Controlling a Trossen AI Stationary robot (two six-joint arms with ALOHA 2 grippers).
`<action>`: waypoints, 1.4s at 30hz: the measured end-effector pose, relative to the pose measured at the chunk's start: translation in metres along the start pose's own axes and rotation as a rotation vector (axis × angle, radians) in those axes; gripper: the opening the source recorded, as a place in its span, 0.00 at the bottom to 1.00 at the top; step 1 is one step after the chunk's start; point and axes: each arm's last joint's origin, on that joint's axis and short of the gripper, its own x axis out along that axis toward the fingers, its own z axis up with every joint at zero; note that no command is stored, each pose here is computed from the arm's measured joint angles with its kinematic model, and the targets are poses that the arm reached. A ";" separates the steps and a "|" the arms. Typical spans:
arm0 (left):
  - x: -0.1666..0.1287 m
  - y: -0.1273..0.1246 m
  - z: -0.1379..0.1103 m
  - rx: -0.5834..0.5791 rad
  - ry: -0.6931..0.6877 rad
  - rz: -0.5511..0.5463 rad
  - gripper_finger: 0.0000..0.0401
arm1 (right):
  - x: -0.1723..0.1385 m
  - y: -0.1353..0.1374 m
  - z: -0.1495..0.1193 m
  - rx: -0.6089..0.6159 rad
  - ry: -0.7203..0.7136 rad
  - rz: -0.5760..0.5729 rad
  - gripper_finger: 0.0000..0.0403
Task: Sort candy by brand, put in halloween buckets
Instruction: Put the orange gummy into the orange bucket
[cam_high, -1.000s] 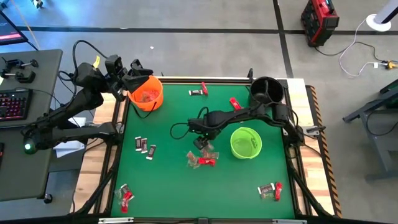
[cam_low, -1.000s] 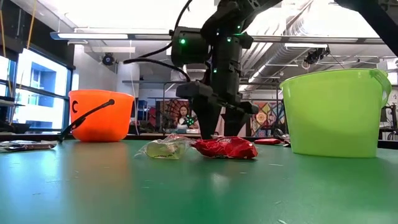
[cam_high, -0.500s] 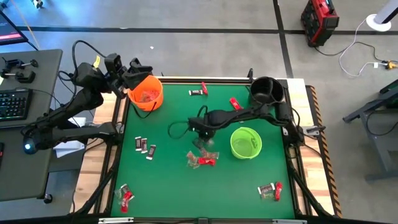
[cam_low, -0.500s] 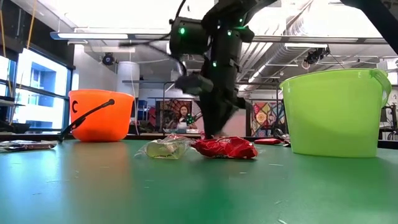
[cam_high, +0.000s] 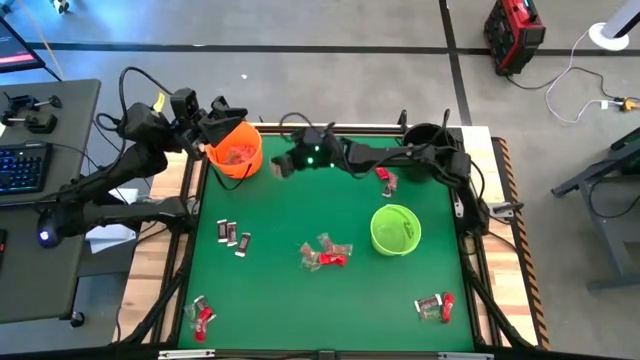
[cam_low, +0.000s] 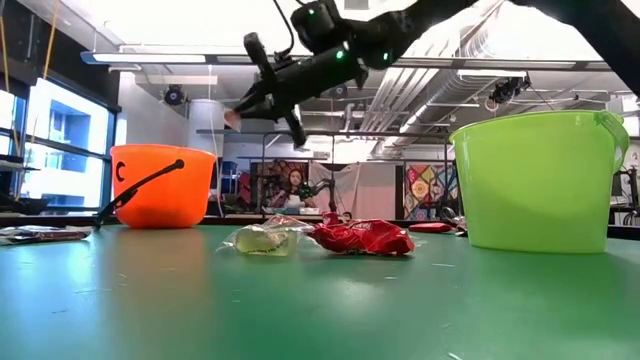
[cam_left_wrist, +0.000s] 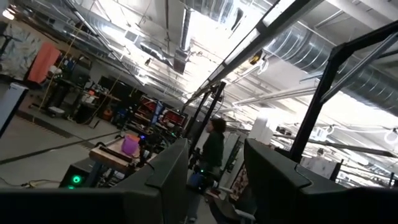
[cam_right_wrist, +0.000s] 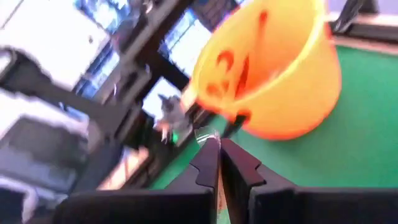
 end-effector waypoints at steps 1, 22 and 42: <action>0.001 0.000 -0.001 -0.003 0.001 0.003 0.36 | 0.002 -0.004 0.005 0.011 -0.013 -0.006 0.00; 0.007 -0.004 0.003 0.001 -0.085 -0.056 0.36 | 0.092 -0.034 0.043 -0.054 -0.208 -0.035 0.00; 0.006 -0.005 0.003 -0.014 -0.079 -0.065 0.36 | 0.050 -0.014 0.091 -0.305 -0.077 0.040 0.65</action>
